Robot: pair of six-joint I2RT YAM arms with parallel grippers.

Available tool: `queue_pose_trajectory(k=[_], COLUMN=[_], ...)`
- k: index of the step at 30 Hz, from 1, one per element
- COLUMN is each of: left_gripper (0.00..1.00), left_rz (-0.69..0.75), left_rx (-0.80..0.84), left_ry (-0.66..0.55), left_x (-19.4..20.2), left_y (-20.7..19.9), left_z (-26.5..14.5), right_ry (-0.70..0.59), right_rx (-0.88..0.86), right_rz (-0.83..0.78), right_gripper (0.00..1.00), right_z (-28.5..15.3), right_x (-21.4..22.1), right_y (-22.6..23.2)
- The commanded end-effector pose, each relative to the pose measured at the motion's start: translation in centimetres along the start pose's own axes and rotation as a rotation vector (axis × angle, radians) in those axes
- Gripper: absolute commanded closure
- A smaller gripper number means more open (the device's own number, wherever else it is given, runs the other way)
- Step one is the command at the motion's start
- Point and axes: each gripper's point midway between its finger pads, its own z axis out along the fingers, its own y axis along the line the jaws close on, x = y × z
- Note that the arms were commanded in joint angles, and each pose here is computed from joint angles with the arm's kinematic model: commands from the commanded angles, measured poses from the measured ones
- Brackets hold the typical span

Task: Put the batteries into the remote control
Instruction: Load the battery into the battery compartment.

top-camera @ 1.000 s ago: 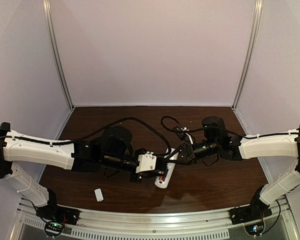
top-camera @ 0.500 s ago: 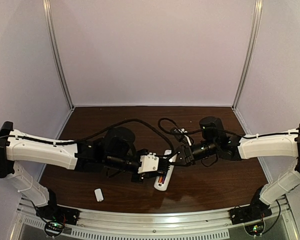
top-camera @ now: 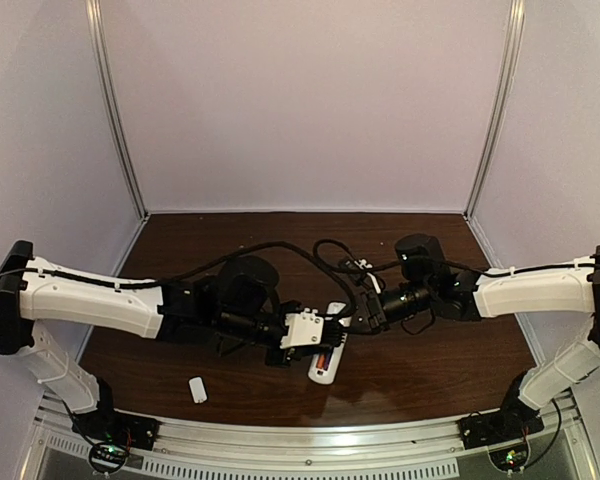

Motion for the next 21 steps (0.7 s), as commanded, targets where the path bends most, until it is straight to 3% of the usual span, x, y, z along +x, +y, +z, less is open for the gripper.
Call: queue_pose_trajectory(k=[1, 21], left_gripper=[0.87, 0.93], left_rz=[0.003, -0.024], left_rx=[0.026, 0.146], left_ry=[0.011, 0.072], left_x=[0.1, 2.4], left_y=[-0.3, -3.4], left_z=[0.5, 1.8], right_ry=[-0.009, -0.034], right_rx=[-0.031, -0.072], right_rz=[-0.049, -0.101], right_gripper=[1.0, 1.0], right_z=[0.1, -0.6], right_x=[-0.9, -1.8], right_y=[1.5, 3.6])
